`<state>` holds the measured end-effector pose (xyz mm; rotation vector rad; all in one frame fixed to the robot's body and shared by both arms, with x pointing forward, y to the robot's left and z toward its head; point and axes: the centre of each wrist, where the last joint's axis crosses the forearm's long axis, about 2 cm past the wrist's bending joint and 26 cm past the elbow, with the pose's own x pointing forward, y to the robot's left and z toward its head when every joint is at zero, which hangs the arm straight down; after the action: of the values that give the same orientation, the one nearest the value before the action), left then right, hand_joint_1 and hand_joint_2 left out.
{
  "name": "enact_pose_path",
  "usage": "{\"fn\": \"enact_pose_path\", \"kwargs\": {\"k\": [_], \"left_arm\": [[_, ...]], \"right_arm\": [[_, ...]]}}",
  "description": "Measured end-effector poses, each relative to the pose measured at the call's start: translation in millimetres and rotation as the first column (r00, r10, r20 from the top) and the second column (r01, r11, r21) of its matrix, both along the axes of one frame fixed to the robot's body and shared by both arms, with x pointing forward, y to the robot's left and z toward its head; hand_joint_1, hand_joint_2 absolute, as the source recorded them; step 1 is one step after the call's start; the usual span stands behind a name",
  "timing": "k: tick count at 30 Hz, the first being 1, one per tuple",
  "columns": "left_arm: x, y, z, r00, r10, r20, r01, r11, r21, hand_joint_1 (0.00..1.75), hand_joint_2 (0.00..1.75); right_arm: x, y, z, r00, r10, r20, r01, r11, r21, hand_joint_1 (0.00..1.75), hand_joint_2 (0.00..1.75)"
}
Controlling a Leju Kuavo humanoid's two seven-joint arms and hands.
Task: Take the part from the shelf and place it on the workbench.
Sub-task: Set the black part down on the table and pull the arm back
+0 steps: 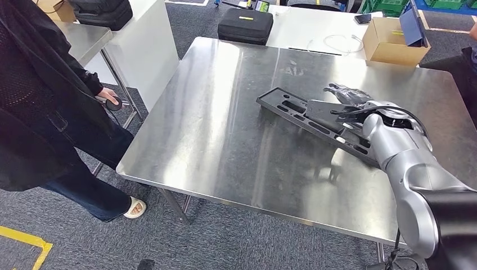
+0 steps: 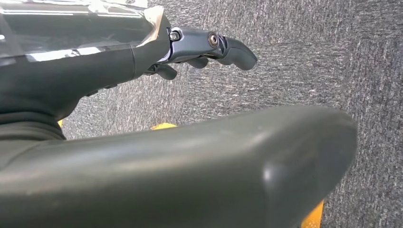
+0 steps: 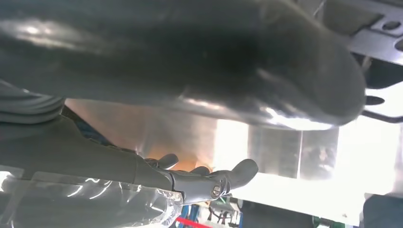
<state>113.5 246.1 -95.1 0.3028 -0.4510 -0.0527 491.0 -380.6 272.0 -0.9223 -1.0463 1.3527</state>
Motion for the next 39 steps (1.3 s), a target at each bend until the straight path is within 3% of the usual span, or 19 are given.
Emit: {"fn": "enact_pose_path", "kwargs": {"k": [11,18,20,22,25,31,35,39], "left_arm": [[1.2,0,0.3,1.000,-0.009,0.002,0.009,1.000,0.002,0.00,0.00],[1.9,-1,0.6,1.000,-0.029,0.006,0.029,1.000,0.002,0.00,0.00],[1.8,-2,0.6,0.999,-0.031,0.013,0.031,1.000,0.001,0.00,0.00],[0.5,-2,0.3,0.999,-0.031,0.021,0.031,1.000,0.000,0.00,0.00],[-4.3,-3,-0.8,0.999,-0.029,0.025,0.029,1.000,0.001,0.00,0.00],[-13.1,-4,-2.7,0.999,-0.029,0.026,0.029,1.000,0.001,0.00,0.00],[-16.4,-4,-3.5,0.999,-0.030,0.021,0.030,1.000,0.001,0.00,0.00],[-16.5,-4,-3.4,0.999,-0.030,0.022,0.030,1.000,0.001,0.00,0.00]], "right_arm": [[4,2,13,0.999,0.026,0.040,-0.024,0.999,-0.049,0.00,0.00],[7,-1,29,0.982,0.051,0.183,-0.036,0.996,-0.081,0.00,0.00],[6,-3,30,0.960,0.022,0.279,0.002,0.996,-0.085,0.00,0.00],[3,-10,31,0.895,-0.047,0.443,0.078,0.995,-0.054,0.00,0.00],[-6,-32,30,0.736,-0.194,0.649,0.176,0.980,0.093,0.00,0.00],[-33,-110,34,0.482,-0.483,0.731,0.306,0.874,0.377,0.00,0.00],[-53,-154,38,0.390,-0.574,0.720,0.365,0.814,0.452,0.00,0.00],[-62,-170,36,0.353,-0.605,0.714,0.393,0.788,0.473,0.00,0.00]]}}
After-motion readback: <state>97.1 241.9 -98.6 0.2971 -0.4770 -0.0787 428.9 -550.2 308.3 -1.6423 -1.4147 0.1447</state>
